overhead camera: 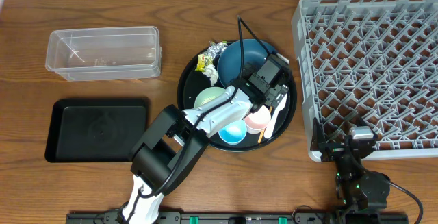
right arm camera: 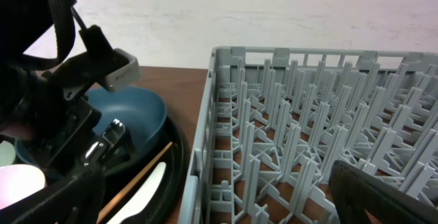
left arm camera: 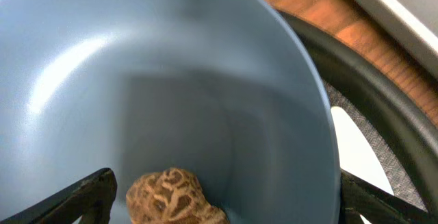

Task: Sort waste into correct bins and load items into the dishwasher rack
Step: 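Grasp the blue plate rim with the left gripper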

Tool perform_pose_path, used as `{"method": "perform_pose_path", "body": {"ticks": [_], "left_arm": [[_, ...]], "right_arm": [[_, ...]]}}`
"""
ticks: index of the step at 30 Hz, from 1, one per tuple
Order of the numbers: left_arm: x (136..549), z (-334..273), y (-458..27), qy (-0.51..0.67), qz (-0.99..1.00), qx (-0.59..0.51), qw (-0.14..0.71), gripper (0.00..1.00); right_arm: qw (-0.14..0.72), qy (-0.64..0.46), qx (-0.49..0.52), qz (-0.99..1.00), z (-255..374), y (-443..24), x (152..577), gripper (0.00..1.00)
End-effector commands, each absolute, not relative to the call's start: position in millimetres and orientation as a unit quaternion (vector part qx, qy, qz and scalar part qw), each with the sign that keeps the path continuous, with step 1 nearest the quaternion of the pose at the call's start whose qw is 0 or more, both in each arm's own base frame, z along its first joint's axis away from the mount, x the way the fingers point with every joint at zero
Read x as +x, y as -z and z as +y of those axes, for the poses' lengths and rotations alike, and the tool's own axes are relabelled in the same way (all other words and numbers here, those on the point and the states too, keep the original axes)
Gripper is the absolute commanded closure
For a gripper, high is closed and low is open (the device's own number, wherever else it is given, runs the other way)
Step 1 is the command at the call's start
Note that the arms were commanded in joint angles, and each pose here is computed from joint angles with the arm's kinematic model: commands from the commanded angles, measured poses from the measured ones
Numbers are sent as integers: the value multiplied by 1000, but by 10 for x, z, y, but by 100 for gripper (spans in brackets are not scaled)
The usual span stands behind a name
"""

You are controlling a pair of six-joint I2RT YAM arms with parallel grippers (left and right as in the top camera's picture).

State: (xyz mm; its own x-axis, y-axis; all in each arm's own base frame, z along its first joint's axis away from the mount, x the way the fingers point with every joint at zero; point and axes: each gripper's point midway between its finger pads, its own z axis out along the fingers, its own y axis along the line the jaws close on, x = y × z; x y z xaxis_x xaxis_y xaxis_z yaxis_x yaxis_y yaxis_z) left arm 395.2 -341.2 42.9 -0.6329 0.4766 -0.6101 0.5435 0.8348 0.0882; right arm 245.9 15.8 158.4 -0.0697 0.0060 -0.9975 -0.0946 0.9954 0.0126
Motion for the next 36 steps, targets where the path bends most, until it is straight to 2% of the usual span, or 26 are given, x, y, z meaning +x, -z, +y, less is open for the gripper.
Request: {"method": "perform_pose_path", "body": {"ticks": [1, 4, 9, 15, 21, 24, 34, 36], "left_arm": [[3997, -3382, -411, 41, 904, 280, 319, 6], [3989, -3375, -403, 40, 905, 281, 317, 16], [3997, -3382, -415, 41, 904, 280, 319, 20], [4014, -3399, -500, 45, 902, 278, 327, 43], [4032, -3417, -583, 50, 899, 276, 337, 46], [4031, -3416, -581, 50, 899, 276, 337, 62], [4034, -3423, -623, 52, 897, 276, 340, 81], [4034, -3424, -629, 52, 897, 275, 341, 88]], "right_arm": [[679, -33, -33, 732, 154, -1568, 2460, 1], [679, -33, -33, 732, 154, -1568, 2460, 1], [679, -33, -33, 732, 154, -1568, 2460, 1], [679, -33, -33, 732, 154, -1568, 2460, 1], [679, -33, -33, 732, 154, -1568, 2460, 1], [680, -33, -33, 732, 154, -1568, 2459, 1], [679, -33, -33, 732, 154, -1568, 2460, 1], [679, -33, -33, 732, 154, -1568, 2460, 1]]}}
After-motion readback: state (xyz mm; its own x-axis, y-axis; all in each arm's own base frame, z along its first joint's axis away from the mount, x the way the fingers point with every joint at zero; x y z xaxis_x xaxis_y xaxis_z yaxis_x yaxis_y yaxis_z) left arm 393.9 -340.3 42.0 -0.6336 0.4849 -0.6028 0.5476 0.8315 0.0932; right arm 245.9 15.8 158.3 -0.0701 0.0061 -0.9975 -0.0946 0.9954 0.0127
